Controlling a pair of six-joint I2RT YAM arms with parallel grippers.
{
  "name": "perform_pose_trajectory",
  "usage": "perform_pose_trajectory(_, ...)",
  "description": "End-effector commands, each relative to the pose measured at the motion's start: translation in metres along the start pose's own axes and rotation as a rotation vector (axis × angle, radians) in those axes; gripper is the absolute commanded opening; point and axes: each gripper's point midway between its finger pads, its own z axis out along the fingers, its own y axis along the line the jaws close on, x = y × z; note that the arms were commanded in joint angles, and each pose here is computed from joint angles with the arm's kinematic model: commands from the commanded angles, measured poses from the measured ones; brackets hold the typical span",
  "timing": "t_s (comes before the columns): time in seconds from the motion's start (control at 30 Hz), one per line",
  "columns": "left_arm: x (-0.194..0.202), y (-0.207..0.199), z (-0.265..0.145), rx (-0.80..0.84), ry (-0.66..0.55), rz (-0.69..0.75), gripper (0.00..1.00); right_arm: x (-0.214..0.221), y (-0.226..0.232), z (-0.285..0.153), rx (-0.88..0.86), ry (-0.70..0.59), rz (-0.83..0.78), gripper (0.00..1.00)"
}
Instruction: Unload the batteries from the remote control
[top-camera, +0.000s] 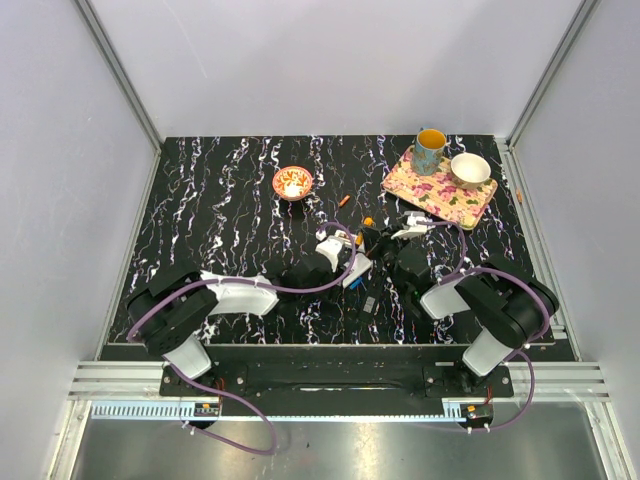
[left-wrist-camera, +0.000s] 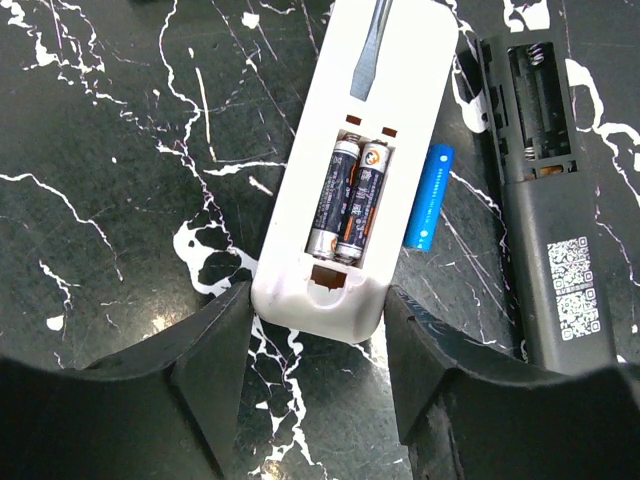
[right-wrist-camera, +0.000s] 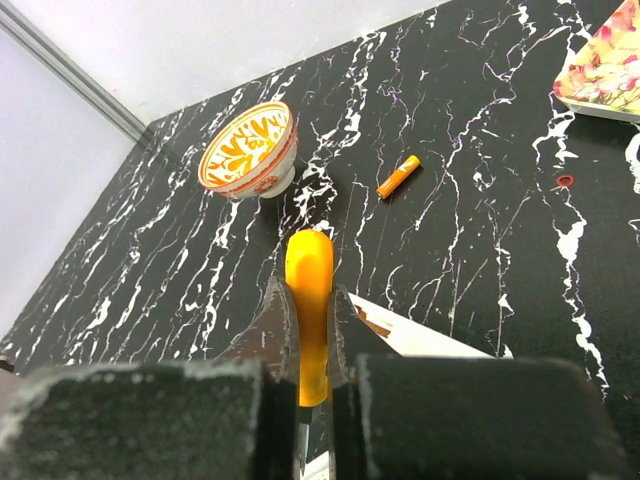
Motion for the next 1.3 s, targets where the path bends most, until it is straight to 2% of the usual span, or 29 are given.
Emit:
perform_pose_trajectory(0.0, 0.072, 0.020, -0.018, -0.045, 0.250, 0.016, 0.00, -0.020, 0.015, 0.005, -0.025, -0.056, -0.035, 0.00)
perform_pose_trajectory(0.3, 0.075, 0.021, -0.017, -0.045, 0.256, 0.015, 0.00, -0.007, 0.037, 0.001, -0.081, -0.017, -0.130, 0.00)
perform_pose_trajectory(0.8, 0.074, 0.019, -0.015, -0.037, 0.255, 0.016, 0.00, 0.008, 0.020, 0.002, 0.012, 0.003, -0.212, 0.00)
perform_pose_trajectory(1.27, 0.076, 0.019, -0.014, -0.038, 0.261, 0.019, 0.00, 0.031, 0.027, 0.004, -0.001, 0.067, -0.266, 0.00)
